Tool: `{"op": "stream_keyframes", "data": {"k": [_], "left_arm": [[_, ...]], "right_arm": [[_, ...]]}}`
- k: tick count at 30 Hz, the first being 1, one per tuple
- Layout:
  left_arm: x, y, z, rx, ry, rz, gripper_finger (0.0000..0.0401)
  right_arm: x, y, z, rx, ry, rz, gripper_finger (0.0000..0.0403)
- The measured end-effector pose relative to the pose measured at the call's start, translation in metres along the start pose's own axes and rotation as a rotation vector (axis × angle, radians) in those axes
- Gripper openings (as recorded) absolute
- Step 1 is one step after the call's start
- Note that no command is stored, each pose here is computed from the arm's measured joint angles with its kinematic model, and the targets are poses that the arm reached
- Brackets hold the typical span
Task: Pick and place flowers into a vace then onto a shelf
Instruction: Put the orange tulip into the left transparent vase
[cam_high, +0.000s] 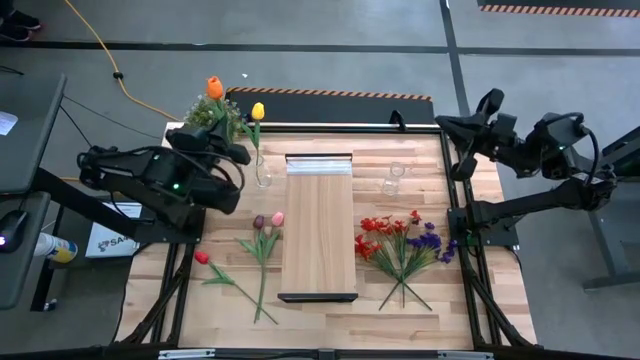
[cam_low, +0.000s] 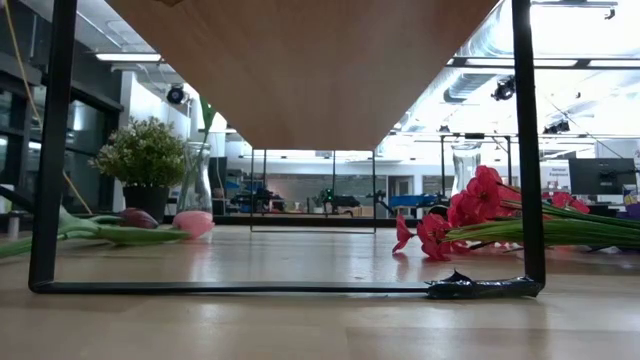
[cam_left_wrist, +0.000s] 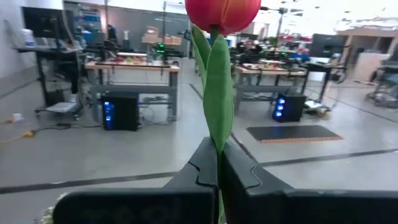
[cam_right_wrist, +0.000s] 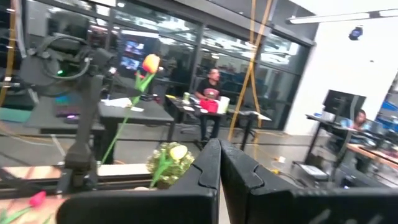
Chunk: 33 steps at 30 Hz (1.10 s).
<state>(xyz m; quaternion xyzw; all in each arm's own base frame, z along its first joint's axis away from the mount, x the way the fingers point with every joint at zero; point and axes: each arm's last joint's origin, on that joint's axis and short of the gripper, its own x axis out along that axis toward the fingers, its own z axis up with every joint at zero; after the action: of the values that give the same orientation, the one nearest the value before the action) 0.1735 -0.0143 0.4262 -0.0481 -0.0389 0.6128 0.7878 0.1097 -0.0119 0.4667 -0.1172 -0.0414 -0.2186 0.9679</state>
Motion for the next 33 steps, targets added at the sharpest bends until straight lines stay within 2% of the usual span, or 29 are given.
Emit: {"op": "stream_keyframes", "data": {"k": [7, 14, 20, 33], "left_arm": [[0.018, -0.004, -0.005, 0.018, -0.012, 0.099, 0.0032], [0.040, -0.004, -0.008, -0.035, -0.028, 0.217, 0.0032], [0.058, -0.012, -0.018, -0.024, -0.038, 0.294, 0.0032], [0.071, -0.021, -0.063, -0.019, -0.041, 0.333, 0.0032]], "right_arm": [[0.000, -0.002, -0.001, 0.008, 0.020, -0.071, 0.0000], [0.000, -0.002, -0.001, 0.008, 0.022, -0.071, 0.0000], [0.000, -0.002, -0.001, 0.004, 0.024, -0.072, 0.0000], [0.000, -0.002, -0.002, -0.007, 0.032, -0.069, 0.0000]]}}
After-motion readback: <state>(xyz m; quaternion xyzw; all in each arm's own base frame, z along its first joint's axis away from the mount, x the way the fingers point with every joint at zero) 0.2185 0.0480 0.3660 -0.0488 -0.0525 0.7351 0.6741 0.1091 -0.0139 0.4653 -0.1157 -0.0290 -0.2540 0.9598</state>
